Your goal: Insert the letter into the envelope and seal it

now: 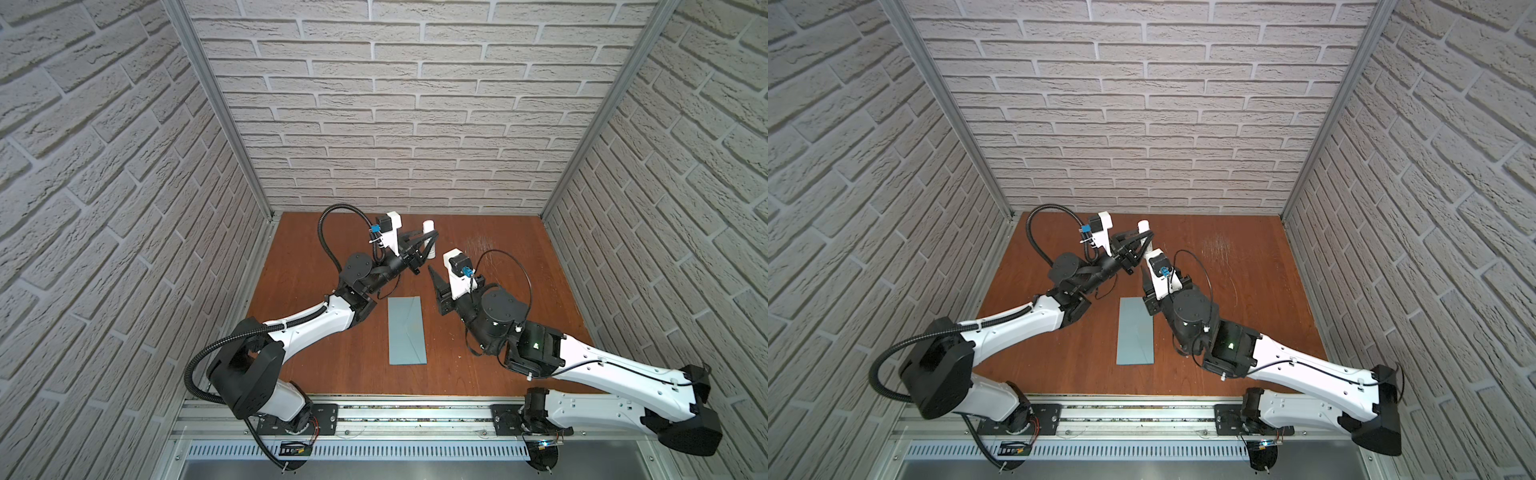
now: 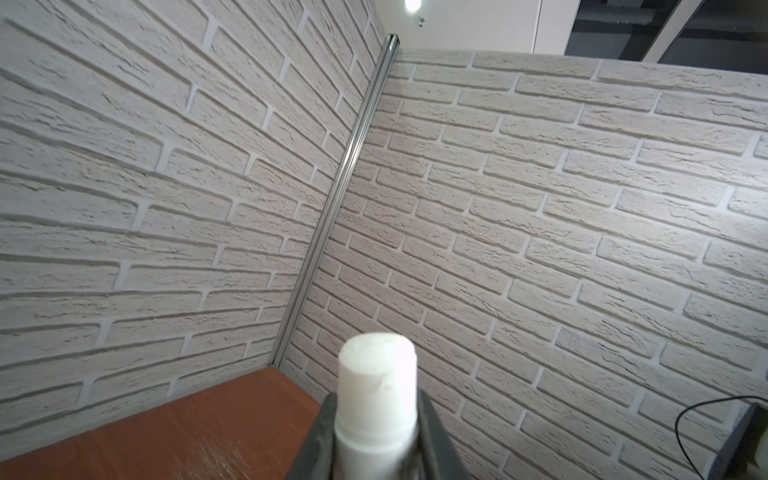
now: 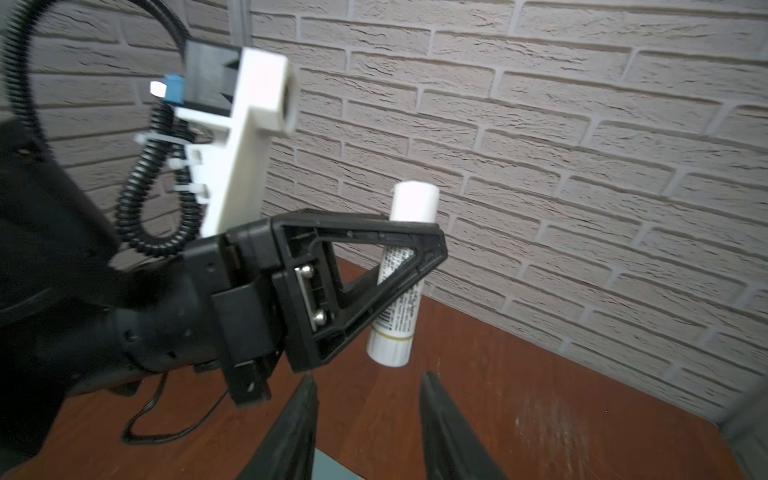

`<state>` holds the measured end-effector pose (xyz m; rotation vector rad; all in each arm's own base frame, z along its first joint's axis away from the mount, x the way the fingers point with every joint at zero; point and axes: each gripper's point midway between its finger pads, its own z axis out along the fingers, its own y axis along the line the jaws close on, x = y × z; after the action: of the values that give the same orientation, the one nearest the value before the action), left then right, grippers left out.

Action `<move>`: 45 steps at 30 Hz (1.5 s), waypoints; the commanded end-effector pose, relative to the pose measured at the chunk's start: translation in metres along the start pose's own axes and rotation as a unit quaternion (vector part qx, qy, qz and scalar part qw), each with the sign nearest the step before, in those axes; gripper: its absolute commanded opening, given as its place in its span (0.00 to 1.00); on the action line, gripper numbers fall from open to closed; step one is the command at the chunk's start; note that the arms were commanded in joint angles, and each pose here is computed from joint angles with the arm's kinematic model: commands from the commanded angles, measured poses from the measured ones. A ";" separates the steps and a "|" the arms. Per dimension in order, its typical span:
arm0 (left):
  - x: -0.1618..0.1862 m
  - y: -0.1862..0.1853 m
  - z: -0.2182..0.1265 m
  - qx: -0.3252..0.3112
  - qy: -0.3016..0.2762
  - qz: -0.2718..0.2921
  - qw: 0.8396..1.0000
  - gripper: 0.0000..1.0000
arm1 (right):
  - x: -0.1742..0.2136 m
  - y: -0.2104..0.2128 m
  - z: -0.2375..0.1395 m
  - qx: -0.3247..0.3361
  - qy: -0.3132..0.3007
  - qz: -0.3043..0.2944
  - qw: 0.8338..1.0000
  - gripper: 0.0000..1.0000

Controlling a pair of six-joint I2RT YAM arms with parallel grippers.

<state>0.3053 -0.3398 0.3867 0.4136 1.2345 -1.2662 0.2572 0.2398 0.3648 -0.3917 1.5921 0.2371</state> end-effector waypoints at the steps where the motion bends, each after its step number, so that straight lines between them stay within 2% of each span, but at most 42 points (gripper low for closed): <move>1: -0.025 -0.024 0.002 0.074 -0.006 -0.005 0.997 0.00 | 0.006 0.001 -0.004 -0.084 0.001 0.048 0.995 0.46; 10: -0.053 -0.045 -0.014 0.196 -0.026 -0.055 0.979 0.00 | 0.008 -0.002 -0.001 -0.216 -0.008 0.111 0.970 0.50; 19: -0.040 -0.058 -0.015 0.234 0.010 -0.064 0.970 0.00 | -0.004 0.007 0.007 -0.313 -0.051 0.161 0.935 0.57; 22: -0.038 -0.060 -0.014 0.237 0.014 -0.066 0.969 0.00 | -0.005 0.009 0.013 -0.326 -0.056 0.175 0.927 0.58; 29: -0.036 -0.064 -0.014 0.244 0.019 -0.066 0.967 0.00 | -0.007 0.009 0.019 -0.335 -0.065 0.184 0.922 0.57; 39: -0.034 -0.061 -0.012 0.240 0.018 -0.069 0.968 0.00 | -0.004 0.018 0.019 -0.365 -0.060 0.185 0.910 0.40; 45: -0.035 -0.059 -0.011 0.236 0.015 -0.070 0.969 0.00 | -0.001 0.020 0.017 -0.371 -0.054 0.183 0.909 0.42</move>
<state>0.2653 -0.3388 0.4112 0.6687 1.1151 -1.7005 0.2743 0.2637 0.3527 -0.6088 1.4690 1.1277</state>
